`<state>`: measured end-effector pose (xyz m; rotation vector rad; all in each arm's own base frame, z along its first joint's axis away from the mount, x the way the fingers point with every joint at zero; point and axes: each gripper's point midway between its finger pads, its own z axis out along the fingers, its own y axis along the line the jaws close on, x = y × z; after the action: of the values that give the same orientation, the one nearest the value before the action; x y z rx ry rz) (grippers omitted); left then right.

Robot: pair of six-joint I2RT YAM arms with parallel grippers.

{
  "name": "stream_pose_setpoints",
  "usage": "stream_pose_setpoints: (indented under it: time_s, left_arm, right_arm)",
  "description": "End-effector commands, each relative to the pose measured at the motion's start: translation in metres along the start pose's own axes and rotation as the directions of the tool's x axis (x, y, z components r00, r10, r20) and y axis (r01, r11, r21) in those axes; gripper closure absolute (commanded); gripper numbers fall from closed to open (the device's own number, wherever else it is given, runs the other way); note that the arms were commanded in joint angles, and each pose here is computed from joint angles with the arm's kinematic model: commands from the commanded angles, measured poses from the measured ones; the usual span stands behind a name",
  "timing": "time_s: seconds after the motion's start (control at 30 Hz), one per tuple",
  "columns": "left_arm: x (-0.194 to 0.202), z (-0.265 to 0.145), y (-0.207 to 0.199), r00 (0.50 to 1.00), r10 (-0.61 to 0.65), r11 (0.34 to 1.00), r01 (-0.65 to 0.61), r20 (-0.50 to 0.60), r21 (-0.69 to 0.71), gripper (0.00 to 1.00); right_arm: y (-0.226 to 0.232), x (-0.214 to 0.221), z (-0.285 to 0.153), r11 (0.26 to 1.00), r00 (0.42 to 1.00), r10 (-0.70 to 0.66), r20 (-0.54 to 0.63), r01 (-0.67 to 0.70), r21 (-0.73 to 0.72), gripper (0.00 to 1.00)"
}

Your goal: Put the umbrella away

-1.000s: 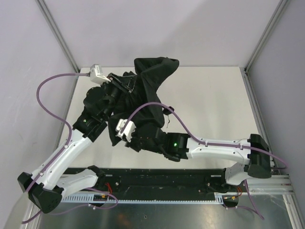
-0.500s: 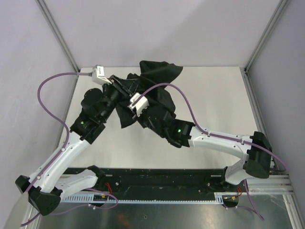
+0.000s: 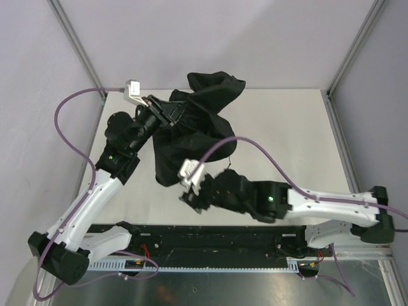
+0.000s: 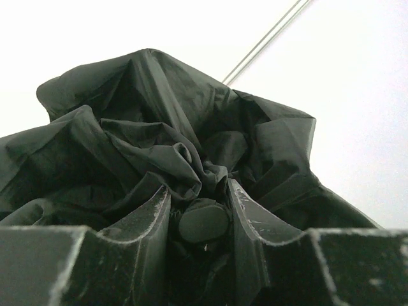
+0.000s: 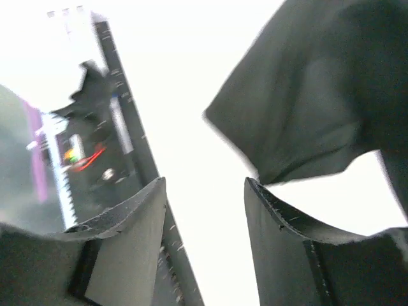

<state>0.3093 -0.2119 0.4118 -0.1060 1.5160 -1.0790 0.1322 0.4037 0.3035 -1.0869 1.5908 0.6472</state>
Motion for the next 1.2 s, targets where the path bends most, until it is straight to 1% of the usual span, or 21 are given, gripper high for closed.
stream_pose_setpoints:
  time_s: [0.0, 0.07, 0.1, 0.2, 0.3, 0.43, 0.53, 0.63, 0.73, 0.8, 0.87, 0.93, 0.97, 1.0, 1.03, 1.1, 1.17]
  left_arm:
    - [-0.022, 0.008, -0.012, 0.992, 0.106, 0.984, -0.115, 0.069, 0.138, 1.0]
    - [-0.021, 0.011, -0.004, 0.989, 0.13, 0.98, -0.139, 0.066, 0.144, 1.0]
    - [-0.021, 0.011, -0.004, 0.988, 0.142, 0.975, -0.151, 0.065, 0.163, 1.0]
    - [-0.017, 0.009, -0.009, 0.98, 0.19, 0.954, -0.197, 0.051, 0.228, 1.0]
    - [-0.013, 0.004, -0.019, 0.97, 0.238, 0.928, -0.24, 0.04, 0.286, 1.0]
    - [-0.01, -0.002, -0.027, 0.964, 0.265, 0.908, -0.261, 0.033, 0.328, 1.0]
    - [-0.008, -0.005, -0.028, 0.967, 0.254, 0.908, -0.247, 0.022, 0.339, 1.0]
    - [-0.004, -0.004, -0.029, 0.97, 0.244, 0.908, -0.229, 0.002, 0.351, 1.0]
    - [0.001, -0.003, -0.03, 0.968, 0.25, 0.9, -0.226, -0.018, 0.373, 1.0]
    - [0.005, -0.005, -0.034, 0.963, 0.268, 0.884, -0.235, -0.028, 0.405, 1.0]
    - [0.009, -0.006, -0.037, 0.956, 0.292, 0.866, -0.251, -0.032, 0.433, 1.0]
    - [0.011, -0.009, -0.039, 0.947, 0.319, 0.849, -0.274, -0.025, 0.452, 1.0]
    - [0.011, -0.01, -0.041, 0.942, 0.334, 0.838, -0.288, -0.019, 0.464, 1.0]
    - [0.011, -0.012, -0.043, 0.937, 0.35, 0.825, -0.302, -0.011, 0.478, 1.0]
    - [0.012, -0.014, -0.045, 0.929, 0.37, 0.809, -0.321, -0.001, 0.491, 1.0]
    - [0.013, -0.017, -0.047, 0.913, 0.407, 0.782, -0.361, 0.023, 0.508, 1.0]
    - [0.014, -0.019, -0.046, 0.896, 0.441, 0.758, -0.4, 0.048, 0.515, 1.0]
  right_arm:
    - [0.033, 0.02, -0.06, 0.989, 0.994, 0.088, -0.065, -0.095, -0.11, 0.4]
    - [0.032, 0.026, -0.078, 0.986, 0.988, 0.139, -0.061, -0.144, -0.086, 0.36]
    - [0.024, 0.025, -0.086, 0.984, 0.984, 0.171, -0.046, -0.174, -0.048, 0.35]
    - [-0.015, 0.025, -0.112, 0.966, 0.971, 0.239, 0.006, -0.238, 0.099, 0.28]
    - [-0.058, 0.021, -0.129, 0.946, 0.968, 0.244, 0.065, -0.252, 0.203, 0.22]
    - [-0.097, 0.001, -0.142, 0.945, 0.971, 0.188, 0.147, -0.22, 0.242, 0.14]
    - [-0.096, -0.021, -0.141, 0.969, 0.97, 0.148, 0.192, -0.182, 0.17, 0.13]
    - [-0.075, -0.039, -0.13, 0.991, 0.969, 0.115, 0.221, -0.128, 0.046, 0.14]
    - [-0.051, -0.054, -0.117, 0.994, 0.96, 0.108, 0.258, -0.097, -0.055, 0.18]
    - [-0.042, -0.064, -0.105, 0.993, 0.953, 0.103, 0.285, -0.081, -0.088, 0.24]
    - [-0.032, -0.072, -0.089, 0.989, 0.946, 0.116, 0.304, -0.081, -0.127, 0.36]
    - [-0.009, -0.071, -0.071, 0.97, 0.948, 0.145, 0.282, -0.08, -0.229, 0.5]
    - [0.006, -0.069, -0.064, 0.952, 0.952, 0.163, 0.26, -0.083, -0.295, 0.53]
    - [0.021, -0.066, -0.061, 0.933, 0.955, 0.175, 0.24, -0.082, -0.351, 0.53]
    - [0.033, -0.064, -0.061, 0.917, 0.958, 0.179, 0.225, -0.08, -0.391, 0.52]
    - [0.046, -0.063, -0.072, 0.896, 0.96, 0.185, 0.211, -0.076, -0.437, 0.43]
    - [0.047, -0.059, -0.09, 0.893, 0.964, 0.184, 0.19, -0.083, -0.443, 0.35]
